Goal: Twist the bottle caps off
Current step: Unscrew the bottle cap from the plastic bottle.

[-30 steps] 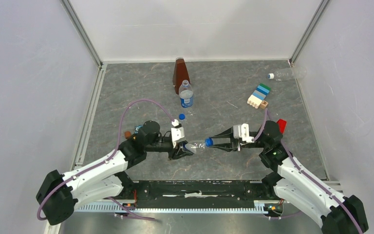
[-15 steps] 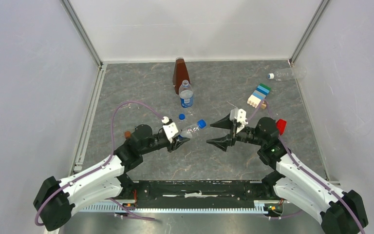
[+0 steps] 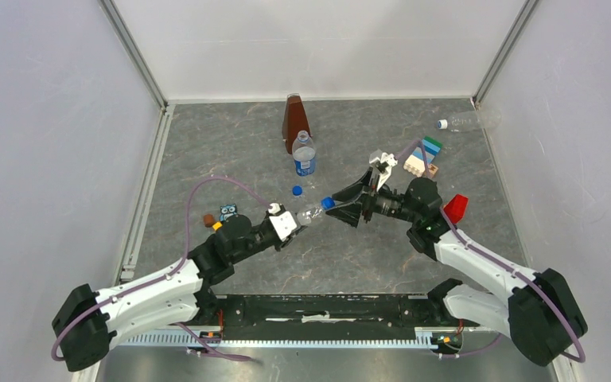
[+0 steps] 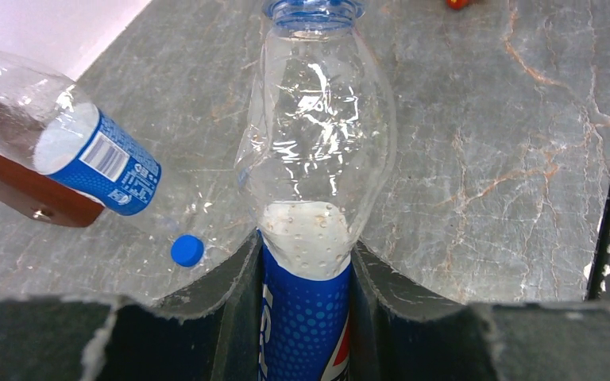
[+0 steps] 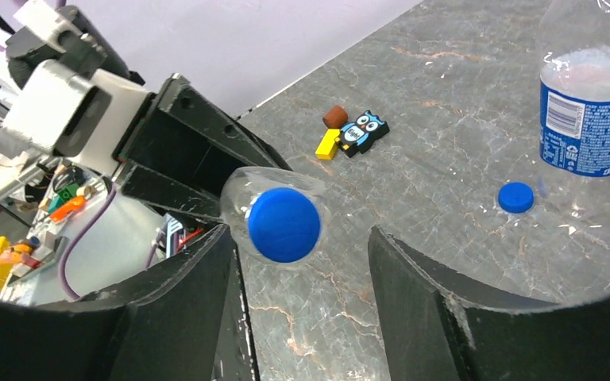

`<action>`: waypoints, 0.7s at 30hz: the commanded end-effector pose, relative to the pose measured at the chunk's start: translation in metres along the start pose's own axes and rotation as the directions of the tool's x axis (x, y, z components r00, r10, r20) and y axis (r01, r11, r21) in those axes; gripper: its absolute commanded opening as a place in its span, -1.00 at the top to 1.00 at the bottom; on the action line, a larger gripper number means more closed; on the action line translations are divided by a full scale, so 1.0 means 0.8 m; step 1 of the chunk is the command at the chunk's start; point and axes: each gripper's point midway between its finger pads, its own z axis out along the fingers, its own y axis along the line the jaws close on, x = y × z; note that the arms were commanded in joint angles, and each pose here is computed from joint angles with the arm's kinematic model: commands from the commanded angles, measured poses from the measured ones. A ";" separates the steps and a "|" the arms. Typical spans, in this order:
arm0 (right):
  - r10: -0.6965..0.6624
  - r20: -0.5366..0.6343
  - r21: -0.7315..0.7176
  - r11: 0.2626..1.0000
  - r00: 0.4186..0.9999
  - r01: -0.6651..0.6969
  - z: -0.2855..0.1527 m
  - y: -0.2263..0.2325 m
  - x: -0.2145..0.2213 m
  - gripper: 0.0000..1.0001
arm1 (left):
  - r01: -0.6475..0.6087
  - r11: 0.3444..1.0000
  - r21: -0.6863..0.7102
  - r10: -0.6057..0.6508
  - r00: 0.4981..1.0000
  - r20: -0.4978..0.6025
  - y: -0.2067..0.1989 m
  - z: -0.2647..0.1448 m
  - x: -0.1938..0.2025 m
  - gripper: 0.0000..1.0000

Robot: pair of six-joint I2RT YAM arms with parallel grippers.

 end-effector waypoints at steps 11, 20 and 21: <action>0.079 0.110 -0.093 0.993 0.991 -0.069 0.012 0.020 -0.041 -0.24 | -0.044 0.998 -0.047 0.049 0.992 0.116 0.012 -0.005 -0.038 0.96; 0.079 0.055 -0.092 0.993 0.995 -0.073 0.018 0.014 -0.030 -0.10 | -0.043 0.998 -0.047 0.048 0.992 0.119 0.013 -0.005 -0.039 0.96; 0.080 0.048 -0.092 0.993 0.996 -0.076 0.019 0.013 -0.028 -0.07 | -0.042 0.998 -0.047 0.047 0.992 0.117 0.013 -0.004 -0.039 0.95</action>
